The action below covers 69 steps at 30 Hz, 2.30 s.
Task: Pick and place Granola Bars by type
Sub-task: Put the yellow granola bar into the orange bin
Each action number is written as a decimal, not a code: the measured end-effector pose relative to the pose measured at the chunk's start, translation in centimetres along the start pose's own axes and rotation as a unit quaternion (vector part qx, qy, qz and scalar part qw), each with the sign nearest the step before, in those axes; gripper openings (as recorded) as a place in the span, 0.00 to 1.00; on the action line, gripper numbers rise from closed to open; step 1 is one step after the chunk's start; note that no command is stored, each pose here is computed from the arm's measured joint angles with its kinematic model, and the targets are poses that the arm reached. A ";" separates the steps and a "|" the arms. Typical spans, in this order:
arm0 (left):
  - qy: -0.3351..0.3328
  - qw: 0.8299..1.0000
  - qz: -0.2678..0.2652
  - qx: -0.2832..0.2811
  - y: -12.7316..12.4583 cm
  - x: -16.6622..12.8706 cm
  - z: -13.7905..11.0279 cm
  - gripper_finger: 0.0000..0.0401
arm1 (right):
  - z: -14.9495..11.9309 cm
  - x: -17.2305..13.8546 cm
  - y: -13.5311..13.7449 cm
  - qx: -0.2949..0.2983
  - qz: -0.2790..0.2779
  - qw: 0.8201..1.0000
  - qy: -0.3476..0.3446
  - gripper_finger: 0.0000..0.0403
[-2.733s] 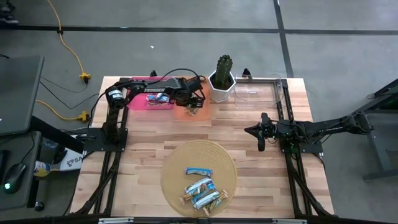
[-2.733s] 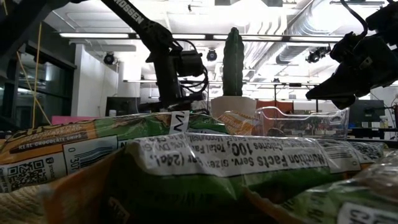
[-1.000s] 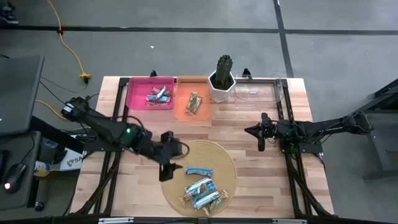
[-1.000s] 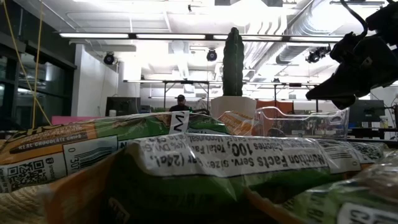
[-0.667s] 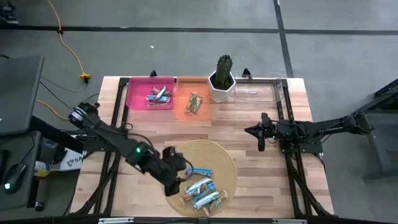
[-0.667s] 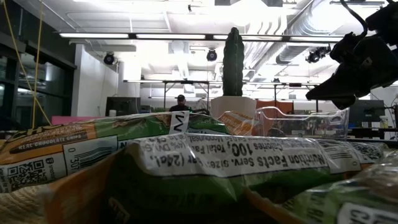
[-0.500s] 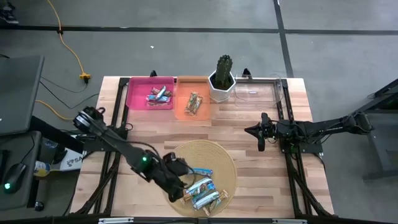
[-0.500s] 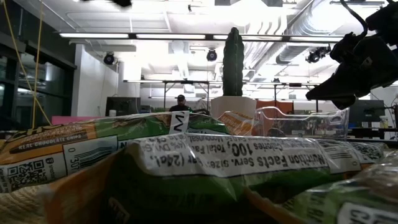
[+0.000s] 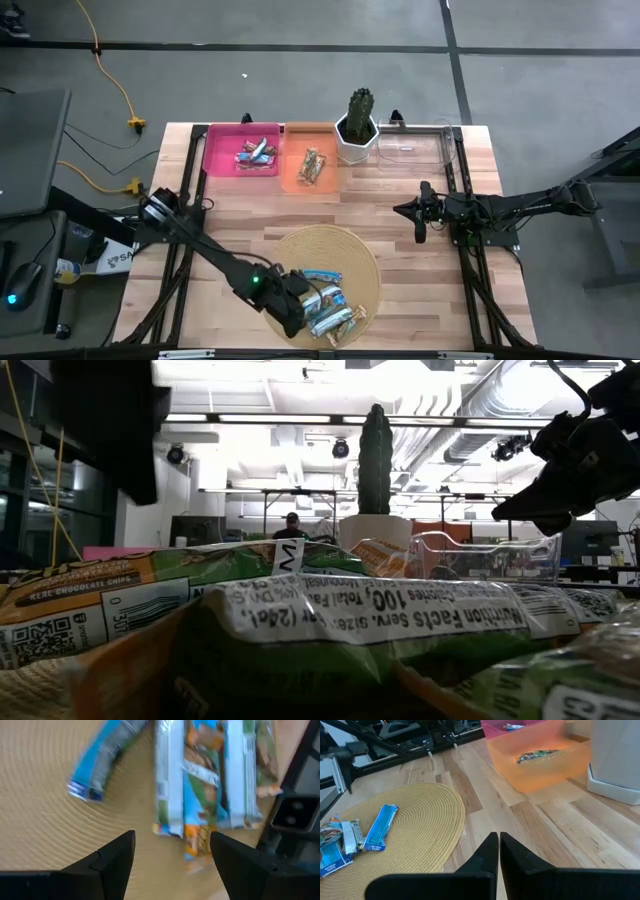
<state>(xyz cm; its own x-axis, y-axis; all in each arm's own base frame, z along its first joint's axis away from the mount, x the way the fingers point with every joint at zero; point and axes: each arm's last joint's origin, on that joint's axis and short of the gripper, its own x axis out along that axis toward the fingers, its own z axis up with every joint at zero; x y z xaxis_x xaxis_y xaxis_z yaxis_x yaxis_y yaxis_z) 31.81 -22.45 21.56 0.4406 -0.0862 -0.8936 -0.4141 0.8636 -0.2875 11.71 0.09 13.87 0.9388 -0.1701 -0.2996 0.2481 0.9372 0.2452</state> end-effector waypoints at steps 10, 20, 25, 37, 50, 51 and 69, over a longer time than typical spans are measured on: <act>0.001 0.998 -0.042 0.036 -1.6 0.1 -1.6 0.64 | 0.0 0.0 0.0 0.001 0.000 1.000 0.000 0.00; -0.009 0.997 -0.017 0.079 -2.1 2.1 -3.3 0.64 | 0.0 0.0 0.0 0.001 0.000 1.000 0.000 0.00; -0.021 0.996 0.000 0.082 -2.0 3.0 -3.3 0.64 | 0.0 0.0 0.0 0.001 0.000 1.000 0.000 0.00; -0.007 0.995 0.002 0.097 -2.1 4.9 -3.9 0.64 | -0.1 0.0 0.0 -0.001 -0.002 1.000 0.004 0.00; -0.015 0.995 0.003 0.096 -2.1 5.3 -3.9 0.62 | -0.1 0.0 0.0 0.000 -0.001 1.000 0.004 0.00; -0.015 0.995 0.002 0.096 -2.2 5.3 -3.9 0.60 | -0.1 0.0 0.0 -0.001 -0.001 1.000 0.004 0.00; 0.002 0.995 -0.005 0.096 -2.2 5.3 -4.0 0.18 | -0.1 0.0 0.0 0.000 -0.001 1.000 0.003 0.00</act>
<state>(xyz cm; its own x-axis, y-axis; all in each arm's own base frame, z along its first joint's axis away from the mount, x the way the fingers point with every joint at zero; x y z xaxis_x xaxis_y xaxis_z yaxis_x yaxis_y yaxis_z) 31.89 -26.74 16.07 0.4406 -0.0978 -0.8923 -0.2491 0.9417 -0.2263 11.74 0.09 13.80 0.9365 -0.1705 -0.3065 0.2504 0.9369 0.2441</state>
